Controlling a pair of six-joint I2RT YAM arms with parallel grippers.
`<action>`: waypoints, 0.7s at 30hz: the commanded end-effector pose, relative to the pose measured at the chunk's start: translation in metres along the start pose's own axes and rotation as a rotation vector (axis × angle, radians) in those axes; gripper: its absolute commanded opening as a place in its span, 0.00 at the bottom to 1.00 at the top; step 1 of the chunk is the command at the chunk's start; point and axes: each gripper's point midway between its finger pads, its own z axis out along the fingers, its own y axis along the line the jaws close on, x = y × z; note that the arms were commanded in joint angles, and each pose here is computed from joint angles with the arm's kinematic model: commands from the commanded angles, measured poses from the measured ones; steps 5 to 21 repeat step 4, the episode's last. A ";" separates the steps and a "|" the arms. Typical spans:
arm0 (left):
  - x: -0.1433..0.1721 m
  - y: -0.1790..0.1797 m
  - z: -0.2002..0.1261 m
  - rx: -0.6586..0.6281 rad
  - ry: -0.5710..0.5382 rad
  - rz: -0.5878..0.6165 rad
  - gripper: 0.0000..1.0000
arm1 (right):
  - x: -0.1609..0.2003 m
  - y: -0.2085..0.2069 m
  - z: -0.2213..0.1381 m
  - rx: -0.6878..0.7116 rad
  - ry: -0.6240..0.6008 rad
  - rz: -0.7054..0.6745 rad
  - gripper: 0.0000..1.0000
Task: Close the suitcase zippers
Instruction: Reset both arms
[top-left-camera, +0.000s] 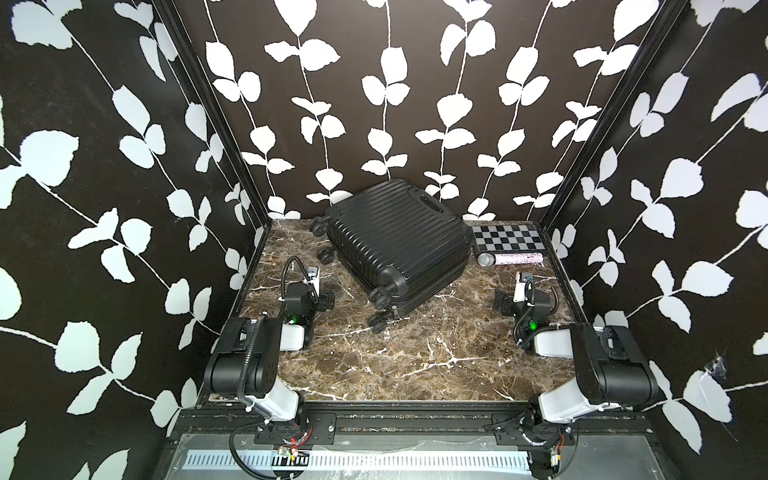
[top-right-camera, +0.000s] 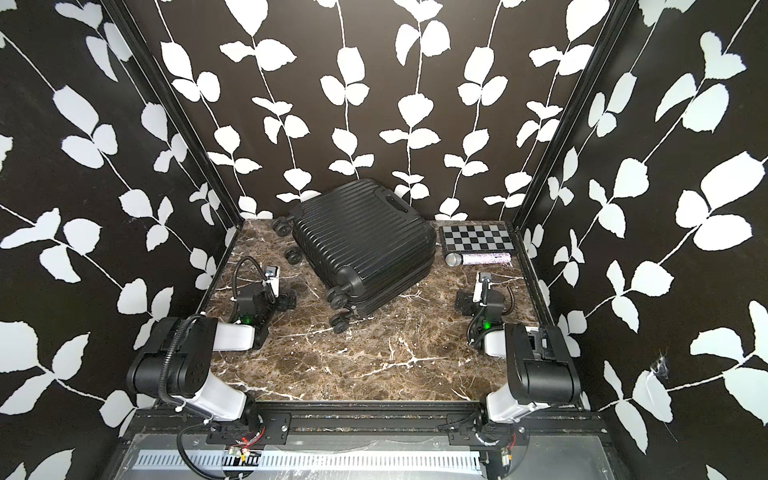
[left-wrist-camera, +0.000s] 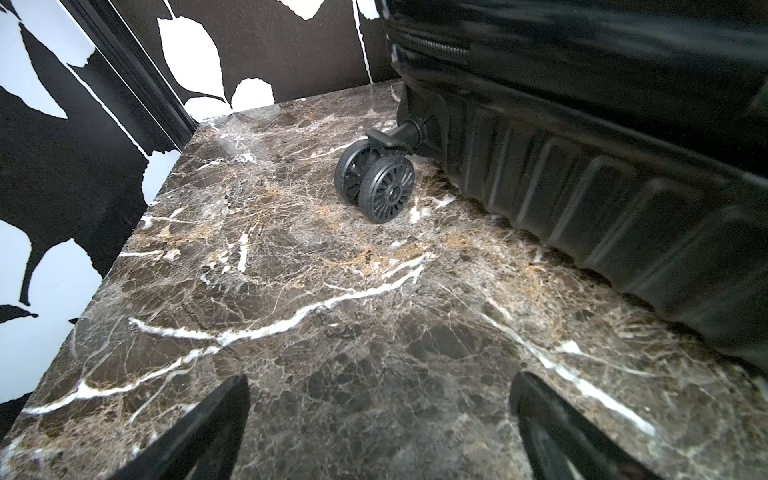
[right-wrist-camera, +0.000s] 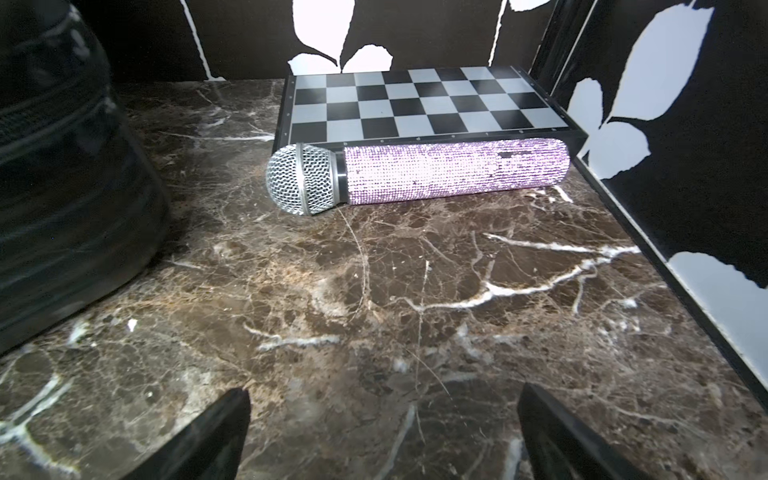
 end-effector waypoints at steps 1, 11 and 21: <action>-0.012 0.005 -0.001 -0.013 -0.033 -0.011 1.00 | -0.020 0.002 0.002 0.001 -0.054 -0.028 0.99; -0.012 0.005 -0.001 -0.014 -0.033 -0.010 1.00 | -0.021 0.002 0.001 -0.001 -0.057 -0.029 0.99; -0.012 0.005 -0.001 -0.014 -0.033 -0.010 1.00 | -0.021 0.002 0.001 -0.001 -0.057 -0.029 0.99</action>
